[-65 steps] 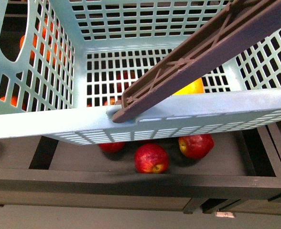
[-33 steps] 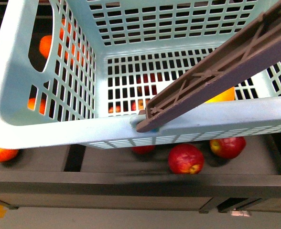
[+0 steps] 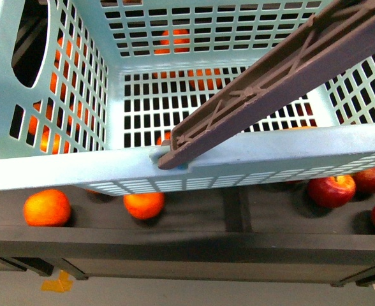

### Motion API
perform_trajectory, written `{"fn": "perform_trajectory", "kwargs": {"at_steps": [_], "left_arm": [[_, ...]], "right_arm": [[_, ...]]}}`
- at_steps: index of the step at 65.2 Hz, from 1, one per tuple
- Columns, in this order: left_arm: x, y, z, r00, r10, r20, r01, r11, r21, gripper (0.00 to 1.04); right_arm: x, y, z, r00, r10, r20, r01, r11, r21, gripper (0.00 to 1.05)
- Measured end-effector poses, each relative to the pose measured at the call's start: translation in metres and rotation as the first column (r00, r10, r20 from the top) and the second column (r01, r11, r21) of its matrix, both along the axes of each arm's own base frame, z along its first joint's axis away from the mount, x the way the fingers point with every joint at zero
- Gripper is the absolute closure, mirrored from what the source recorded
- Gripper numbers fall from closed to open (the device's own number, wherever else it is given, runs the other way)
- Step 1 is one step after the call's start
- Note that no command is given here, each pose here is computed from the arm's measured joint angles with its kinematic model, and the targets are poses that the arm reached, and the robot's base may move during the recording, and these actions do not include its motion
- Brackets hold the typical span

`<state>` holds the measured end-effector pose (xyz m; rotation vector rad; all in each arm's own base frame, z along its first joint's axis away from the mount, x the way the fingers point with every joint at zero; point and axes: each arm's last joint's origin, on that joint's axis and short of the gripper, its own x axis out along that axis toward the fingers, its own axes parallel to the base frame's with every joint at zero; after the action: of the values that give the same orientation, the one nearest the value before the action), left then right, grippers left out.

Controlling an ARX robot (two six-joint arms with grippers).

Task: Pick mango and avocado into basket

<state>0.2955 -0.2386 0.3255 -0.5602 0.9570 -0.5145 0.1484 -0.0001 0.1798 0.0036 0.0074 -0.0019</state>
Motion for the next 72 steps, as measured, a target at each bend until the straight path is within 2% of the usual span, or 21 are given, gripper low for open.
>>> {"fn": "perform_trajectory", "kwargs": {"at_steps": [72], "left_arm": [[0.0005,0.0005,0.0000,1.000,0.010,0.004,-0.010,1.000,0.005,0.91]], "right_arm": [[-0.0001,0.0000,-0.0006,1.000,0.001,-0.002,-0.001,1.000,0.000,0.09]]}}
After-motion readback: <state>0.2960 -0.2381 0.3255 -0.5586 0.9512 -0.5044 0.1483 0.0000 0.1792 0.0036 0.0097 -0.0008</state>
